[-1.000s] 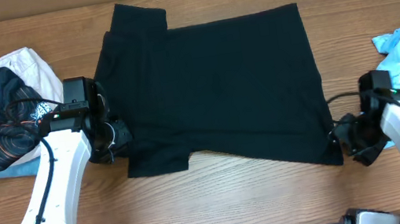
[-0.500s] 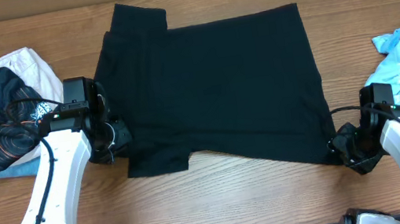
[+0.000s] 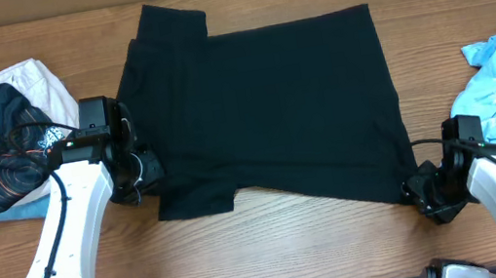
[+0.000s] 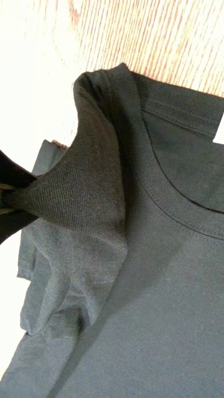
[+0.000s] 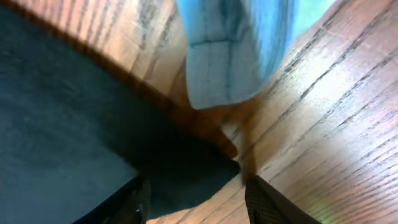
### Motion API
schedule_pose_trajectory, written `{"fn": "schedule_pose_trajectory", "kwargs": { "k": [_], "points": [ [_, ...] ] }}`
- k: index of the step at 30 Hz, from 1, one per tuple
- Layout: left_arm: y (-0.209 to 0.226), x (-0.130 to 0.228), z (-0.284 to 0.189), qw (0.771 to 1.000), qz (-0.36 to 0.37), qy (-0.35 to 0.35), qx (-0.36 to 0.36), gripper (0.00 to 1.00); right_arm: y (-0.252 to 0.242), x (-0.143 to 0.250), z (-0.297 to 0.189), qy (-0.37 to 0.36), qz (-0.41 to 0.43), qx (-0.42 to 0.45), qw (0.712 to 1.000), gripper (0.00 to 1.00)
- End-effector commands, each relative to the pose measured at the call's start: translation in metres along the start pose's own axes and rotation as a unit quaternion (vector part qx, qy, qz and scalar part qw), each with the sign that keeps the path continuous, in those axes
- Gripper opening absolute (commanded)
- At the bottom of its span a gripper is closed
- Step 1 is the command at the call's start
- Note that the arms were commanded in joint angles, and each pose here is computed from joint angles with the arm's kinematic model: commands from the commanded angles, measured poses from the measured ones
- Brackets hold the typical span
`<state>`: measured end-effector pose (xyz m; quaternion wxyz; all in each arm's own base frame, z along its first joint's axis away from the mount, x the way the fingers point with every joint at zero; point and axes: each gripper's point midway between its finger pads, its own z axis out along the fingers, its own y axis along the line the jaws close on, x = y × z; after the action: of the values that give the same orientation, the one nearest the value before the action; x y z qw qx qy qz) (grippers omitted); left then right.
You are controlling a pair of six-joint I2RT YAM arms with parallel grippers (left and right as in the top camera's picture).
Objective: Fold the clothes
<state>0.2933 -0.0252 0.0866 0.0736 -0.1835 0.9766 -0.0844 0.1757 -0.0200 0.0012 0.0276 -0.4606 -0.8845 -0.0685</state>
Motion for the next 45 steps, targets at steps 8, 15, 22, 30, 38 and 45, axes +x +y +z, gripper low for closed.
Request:
{"fn": "schedule_pose_trajectory", "kwargs": {
  "k": [8,15,22,30,38,45],
  "points": [
    [0.005,0.001,0.001,1.000,0.006,0.004,-0.010,0.08,0.002,-0.004,0.000,-0.008,0.012,-0.006,1.000,0.15],
    [0.007,0.006,0.001,1.000,0.005,0.013,-0.013,0.07,0.001,-0.011,0.000,-0.026,0.010,-0.001,1.000,0.04],
    [0.008,0.014,-0.012,0.999,0.032,0.024,-0.015,0.04,0.006,-0.019,-0.022,-0.037,-0.007,0.007,0.999,0.04],
    [0.024,0.023,-0.063,0.998,-0.003,-0.050,-0.044,0.04,0.026,-0.041,-0.084,-0.106,-0.036,-0.017,0.994,0.04],
    [0.022,0.009,-0.091,0.989,-0.060,-0.134,-0.025,0.04,0.050,-0.059,-0.126,-0.153,-0.109,-0.044,0.981,0.04],
    [0.014,-0.021,-0.070,0.988,-0.061,-0.143,-0.021,0.04,0.070,-0.082,-0.122,-0.171,-0.154,-0.049,0.972,0.04]
  ]
}}
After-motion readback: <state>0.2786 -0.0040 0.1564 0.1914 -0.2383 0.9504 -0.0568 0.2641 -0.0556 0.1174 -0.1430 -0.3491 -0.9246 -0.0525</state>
